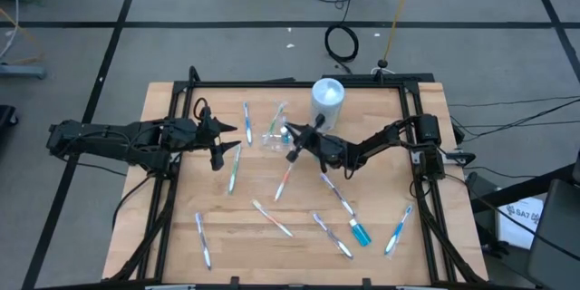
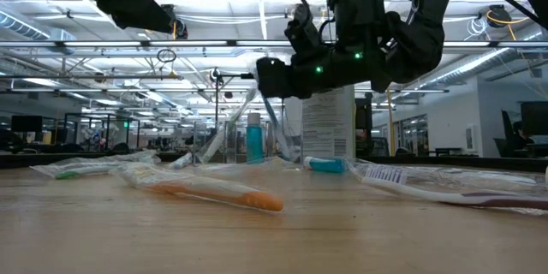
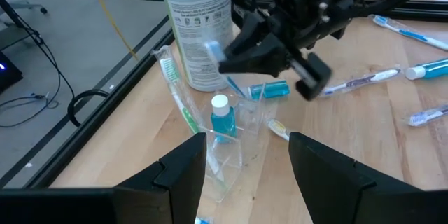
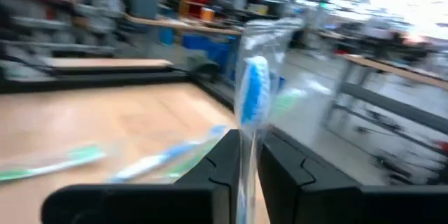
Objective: Pick & Place toothbrushing station
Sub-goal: Put the middle blue toothbrush into the transparent organizer, then put the top blue toothbrush into the transparent organizer
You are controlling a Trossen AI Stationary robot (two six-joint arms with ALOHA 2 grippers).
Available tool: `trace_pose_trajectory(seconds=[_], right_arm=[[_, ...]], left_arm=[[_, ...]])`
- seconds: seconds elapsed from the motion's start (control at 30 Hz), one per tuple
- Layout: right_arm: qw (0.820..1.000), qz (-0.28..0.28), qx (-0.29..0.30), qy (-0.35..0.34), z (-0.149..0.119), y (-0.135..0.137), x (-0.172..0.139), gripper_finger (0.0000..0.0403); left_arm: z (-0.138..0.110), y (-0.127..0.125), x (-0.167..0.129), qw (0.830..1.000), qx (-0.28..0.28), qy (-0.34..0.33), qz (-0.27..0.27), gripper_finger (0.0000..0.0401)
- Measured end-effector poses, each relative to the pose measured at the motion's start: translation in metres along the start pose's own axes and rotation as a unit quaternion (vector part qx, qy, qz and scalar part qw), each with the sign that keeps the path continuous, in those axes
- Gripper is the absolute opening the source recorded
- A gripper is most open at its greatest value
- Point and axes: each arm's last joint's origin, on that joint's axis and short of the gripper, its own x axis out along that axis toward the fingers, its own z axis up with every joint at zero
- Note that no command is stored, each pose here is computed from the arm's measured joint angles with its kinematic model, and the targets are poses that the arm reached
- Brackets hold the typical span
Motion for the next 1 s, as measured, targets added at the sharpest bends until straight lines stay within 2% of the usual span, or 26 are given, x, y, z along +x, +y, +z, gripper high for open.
trace_pose_trajectory(seconds=[0.1, 0.4, 0.53, 0.7, 0.83, 1.0], right_arm=[[0.999, -0.035, -0.009, 0.007, -0.001, -0.002, 0.0, 0.006], [0.999, -0.034, -0.013, 0.006, 0.002, -0.002, -0.001, 0.0122], [0.999, -0.031, -0.014, -0.018, 0.022, -0.003, -0.006, 0.0146], [0.997, -0.019, -0.078, -0.021, 0.058, -0.009, -0.019, 0.0161], [0.994, -0.002, -0.103, 0.025, 0.08, -0.022, -0.033, 0.0162], [0.99, 0.042, -0.065, 0.119, 0.09, -0.041, -0.054, 0.0163]], left_arm=[[0.0, 0.0, 0.0, 1.0, 0.0, 0.0, 0.0, 0.0212], [-0.001, 0.0, 0.0, 1.0, -0.002, 0.004, 0.0, 0.0212], [-0.001, 0.0, 0.0, 1.0, -0.015, 0.004, -0.001, 0.0212], [-0.001, 0.0, 0.0, 0.999, -0.044, 0.005, -0.001, 0.0212], [-0.002, 0.0, 0.0, 0.996, -0.084, 0.011, 0.001, 0.0212], [-0.006, 0.0, 0.003, 0.99, -0.139, 0.027, 0.024, 0.0212]])
